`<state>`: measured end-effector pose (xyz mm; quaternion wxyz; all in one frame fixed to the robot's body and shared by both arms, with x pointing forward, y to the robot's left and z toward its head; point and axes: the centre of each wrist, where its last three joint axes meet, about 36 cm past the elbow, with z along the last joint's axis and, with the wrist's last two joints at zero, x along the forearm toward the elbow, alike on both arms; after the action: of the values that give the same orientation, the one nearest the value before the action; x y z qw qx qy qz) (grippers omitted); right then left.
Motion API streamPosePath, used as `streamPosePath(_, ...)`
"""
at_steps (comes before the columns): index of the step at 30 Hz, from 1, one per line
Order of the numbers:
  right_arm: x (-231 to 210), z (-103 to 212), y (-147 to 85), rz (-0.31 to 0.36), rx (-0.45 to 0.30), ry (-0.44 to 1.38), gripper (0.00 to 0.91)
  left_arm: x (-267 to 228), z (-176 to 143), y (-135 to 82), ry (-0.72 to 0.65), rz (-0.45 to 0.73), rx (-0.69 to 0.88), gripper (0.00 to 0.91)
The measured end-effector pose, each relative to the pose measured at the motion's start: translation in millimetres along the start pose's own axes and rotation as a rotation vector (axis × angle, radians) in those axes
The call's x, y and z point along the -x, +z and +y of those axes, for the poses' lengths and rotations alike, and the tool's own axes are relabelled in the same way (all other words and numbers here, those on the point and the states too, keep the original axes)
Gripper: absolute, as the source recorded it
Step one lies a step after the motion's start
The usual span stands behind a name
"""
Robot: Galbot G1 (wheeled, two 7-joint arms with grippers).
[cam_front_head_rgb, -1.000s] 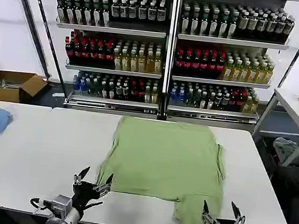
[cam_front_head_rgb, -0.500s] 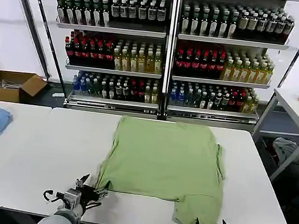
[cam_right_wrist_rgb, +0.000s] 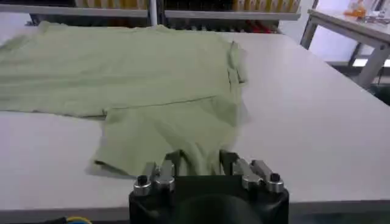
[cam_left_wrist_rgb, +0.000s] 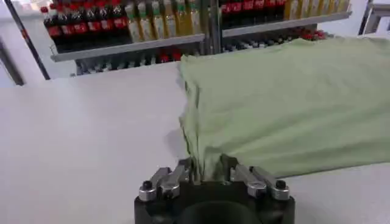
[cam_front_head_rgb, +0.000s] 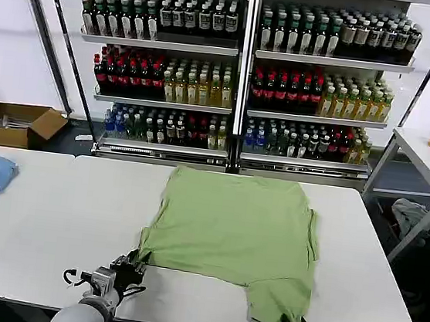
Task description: Fold and organize the clothes.
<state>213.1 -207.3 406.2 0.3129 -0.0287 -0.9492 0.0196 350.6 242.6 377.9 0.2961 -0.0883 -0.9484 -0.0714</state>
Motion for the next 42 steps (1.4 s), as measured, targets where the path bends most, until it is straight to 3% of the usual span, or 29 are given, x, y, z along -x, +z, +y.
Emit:
streamPosePath(10,-16.2,-10.6,-7.5,-0.045,-0.002,-0.006,0.0,-17.8,2.1,-1.2,0.037,-0.004,-0.028,0.02)
streamPosePath(24,-35.7,-37.6,-55.0,-0.25,-0.023,0.012,0.0,-64.3,2.1,-29.4,0.082,-0.089,-0.013,0.02)
streamPosePath(32,-4.1,-47.8,-71.8,-0.323,-0.059,0.013,0.0,-58.9,7.9,-44.3,0.094,-0.132,0.01,0.02)
streamPosePath(42,56.1,-53.0,-90.0,-0.372,-0.113,0.016,0.0,-14.0,17.4,-56.4,0.064,-0.133,0.025,0.02)
